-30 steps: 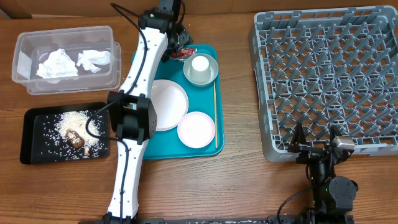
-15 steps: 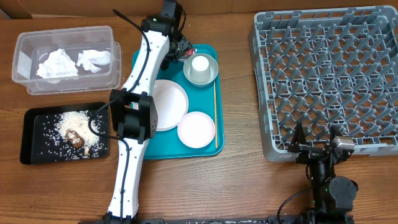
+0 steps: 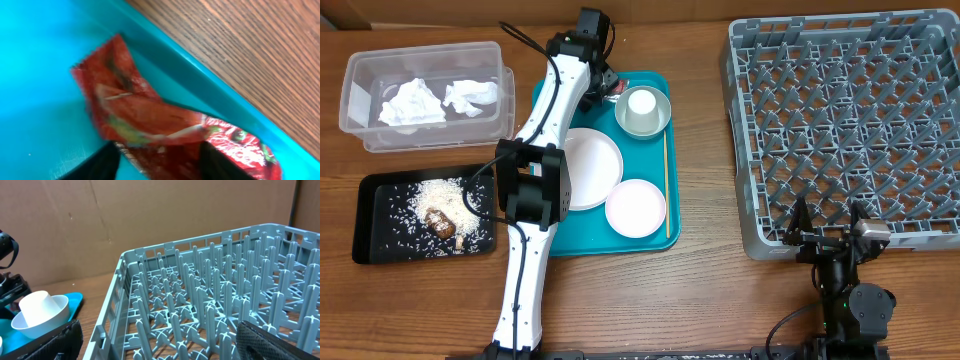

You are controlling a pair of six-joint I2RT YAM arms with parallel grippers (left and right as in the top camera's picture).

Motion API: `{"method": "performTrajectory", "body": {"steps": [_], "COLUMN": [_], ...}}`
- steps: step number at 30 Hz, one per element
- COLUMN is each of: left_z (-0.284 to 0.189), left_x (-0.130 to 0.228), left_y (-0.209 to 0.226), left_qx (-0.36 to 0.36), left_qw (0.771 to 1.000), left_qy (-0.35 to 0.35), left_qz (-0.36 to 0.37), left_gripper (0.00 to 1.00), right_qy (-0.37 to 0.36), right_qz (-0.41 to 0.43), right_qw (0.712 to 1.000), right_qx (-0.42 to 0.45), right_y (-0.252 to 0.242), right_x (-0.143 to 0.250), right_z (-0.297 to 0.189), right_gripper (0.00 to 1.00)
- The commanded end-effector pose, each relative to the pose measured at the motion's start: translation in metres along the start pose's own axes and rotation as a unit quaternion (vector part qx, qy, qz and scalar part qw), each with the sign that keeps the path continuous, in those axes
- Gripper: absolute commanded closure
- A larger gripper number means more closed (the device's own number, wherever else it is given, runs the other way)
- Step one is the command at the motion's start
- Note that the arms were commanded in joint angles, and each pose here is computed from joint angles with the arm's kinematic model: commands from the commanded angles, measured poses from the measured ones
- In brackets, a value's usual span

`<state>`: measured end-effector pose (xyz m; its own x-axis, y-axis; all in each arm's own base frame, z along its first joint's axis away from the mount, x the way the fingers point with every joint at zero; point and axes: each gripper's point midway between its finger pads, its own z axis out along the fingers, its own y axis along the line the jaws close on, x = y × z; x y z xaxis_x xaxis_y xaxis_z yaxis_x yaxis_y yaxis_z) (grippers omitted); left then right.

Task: Sort waste into correct bins and load items into the dishwasher
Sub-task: 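Reach the left gripper to the red wrapper and grasp it, then carry the red wrapper left and drop it into the clear bin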

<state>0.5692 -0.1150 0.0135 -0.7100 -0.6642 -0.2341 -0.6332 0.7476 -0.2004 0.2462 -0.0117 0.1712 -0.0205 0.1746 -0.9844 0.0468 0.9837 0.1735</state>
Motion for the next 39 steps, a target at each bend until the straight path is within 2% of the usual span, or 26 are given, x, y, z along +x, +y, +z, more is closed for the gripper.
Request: {"method": "performTrajectory", "body": {"steps": [1, 7, 14, 20, 23, 28, 33, 37, 39], "left_z": [0.013, -0.015, -0.091, -0.170, -0.196, -0.214, -0.206, -0.198, -0.190], "left_x": [0.008, -0.007, -0.043, -0.089, -0.112, -0.147, -0.169, -0.181, -0.185], "left_y": [0.014, 0.000, -0.027, -0.024, 0.003, 0.076, 0.154, 0.202, 0.222], "left_qx": [-0.023, 0.002, 0.059, 0.089, 0.064, -0.020, -0.093, -0.123, -0.137], "left_qw": [1.000, 0.998, 0.994, 0.982, 0.980, 0.978, 0.978, 0.973, 0.971], "left_qy": [0.014, -0.006, -0.068, -0.152, -0.185, -0.206, -0.179, -0.159, -0.151], "left_qz": [0.009, 0.059, 0.065, 0.063, 0.041, -0.007, -0.062, -0.114, -0.129], "left_gripper": [0.63, 0.95, 0.96, 0.96, 0.96, 0.96, 0.96, 0.96, 0.90], "right_qy": [-0.002, -0.002, -0.002, -0.002, -0.002, -0.002, -0.002, -0.002, -0.002], "right_qz": [0.000, 0.000, 0.000, 0.000, 0.000, 0.000, 0.000, 0.000, 0.000], "right_qw": [1.000, 1.000, 1.000, 1.000, 1.000, 1.000, 1.000, 1.000, 1.000], "right_qx": [-0.002, -0.002, -0.002, -0.002, -0.002, -0.002, -0.002, -0.002, -0.002], "right_y": [0.000, 0.000, 0.000, 0.000, 0.000, 0.000, 0.000, 0.000, 0.000], "right_x": [0.002, 0.002, 0.002, 0.002, 0.002, 0.002, 0.002, 0.002, 0.002], "right_z": [0.000, 0.000, 0.000, 0.000, 0.000, 0.000, 0.000, 0.000, 0.000], "right_gripper": [0.00, 0.00, 0.00, 0.00, 0.00, 0.00, 0.00, 0.00, 0.00]}}
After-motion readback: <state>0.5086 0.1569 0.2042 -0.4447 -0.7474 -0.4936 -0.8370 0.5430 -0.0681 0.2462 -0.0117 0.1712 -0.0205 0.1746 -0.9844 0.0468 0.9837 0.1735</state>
